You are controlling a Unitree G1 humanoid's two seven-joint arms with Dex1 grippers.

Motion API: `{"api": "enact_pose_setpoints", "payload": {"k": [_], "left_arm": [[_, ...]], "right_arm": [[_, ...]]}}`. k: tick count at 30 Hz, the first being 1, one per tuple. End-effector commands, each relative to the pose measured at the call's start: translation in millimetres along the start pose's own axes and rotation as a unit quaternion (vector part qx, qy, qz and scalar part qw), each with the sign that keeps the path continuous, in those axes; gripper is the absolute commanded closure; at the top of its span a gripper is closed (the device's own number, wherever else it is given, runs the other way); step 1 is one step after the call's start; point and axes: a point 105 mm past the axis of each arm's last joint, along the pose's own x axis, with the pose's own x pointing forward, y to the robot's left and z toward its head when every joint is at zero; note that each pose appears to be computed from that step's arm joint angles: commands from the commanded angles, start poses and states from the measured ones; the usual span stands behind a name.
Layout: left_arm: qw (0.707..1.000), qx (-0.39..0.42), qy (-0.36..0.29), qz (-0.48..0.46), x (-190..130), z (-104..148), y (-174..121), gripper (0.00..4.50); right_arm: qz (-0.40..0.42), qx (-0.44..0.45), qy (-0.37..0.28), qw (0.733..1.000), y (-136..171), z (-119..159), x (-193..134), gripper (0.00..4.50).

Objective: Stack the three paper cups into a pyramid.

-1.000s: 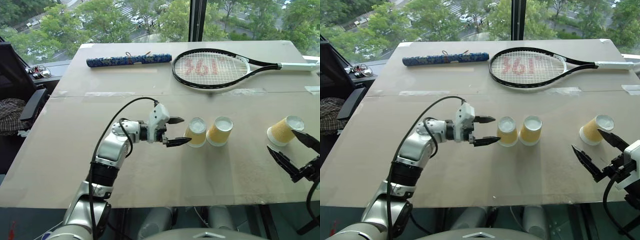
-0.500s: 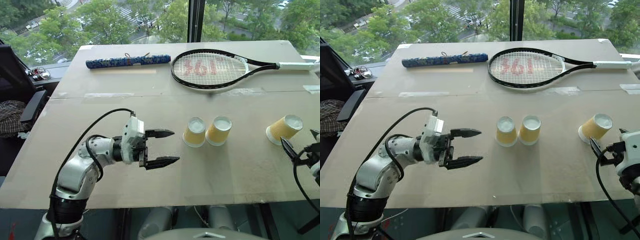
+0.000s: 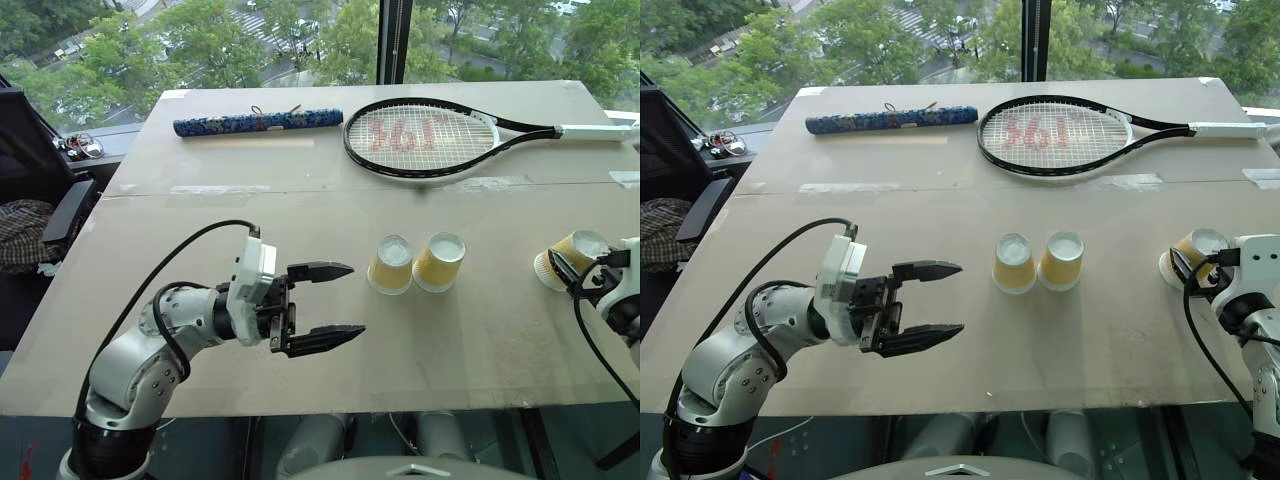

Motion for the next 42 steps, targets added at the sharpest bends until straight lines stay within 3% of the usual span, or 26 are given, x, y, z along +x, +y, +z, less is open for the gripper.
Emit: {"api": "enact_pose_setpoints", "payload": {"k": [1,3,8,12,15,23,31,42], "left_arm": [[1.000,0.020,-0.020,-0.002,2.8,11.4,-6.2,0.00],[0.999,0.023,-0.028,0.007,4.3,13.4,-5.4,0.00],[0.990,0.043,-0.069,0.115,-1.9,19.7,9.5,0.00],[0.987,0.025,-0.097,0.126,-27.2,15.4,7.7,0.00],[0.986,0.002,-0.099,0.131,-48.3,8.2,3.0,0.00],[0.980,-0.015,-0.063,0.186,-88.1,-15.5,-4.6,0.00],[0.977,-0.013,-0.061,0.202,-84.6,-15.1,-11.7,0.00],[0.976,-0.007,-0.062,0.210,-73.2,-6.2,-8.3,0.00]], "right_arm": [[0.011,-0.017,-0.025,0.999,-0.9,15.4,-0.5,2.17],[0.022,-0.034,-0.036,0.999,-0.2,24.0,-0.8,2.60],[0.114,-0.054,-0.081,0.989,24.8,62.8,2.2,2.61],[0.252,-0.056,-0.133,0.957,80.2,114.2,4.3,2.61],[0.343,-0.080,-0.138,0.926,118.8,132.7,-1.0,2.61],[0.434,-0.143,-0.109,0.883,170.7,134.0,3.5,2.61],[0.497,-0.163,-0.093,0.847,193.4,127.6,-3.2,2.61],[0.527,-0.179,-0.080,0.827,200.1,122.5,-8.0,2.61]]}}
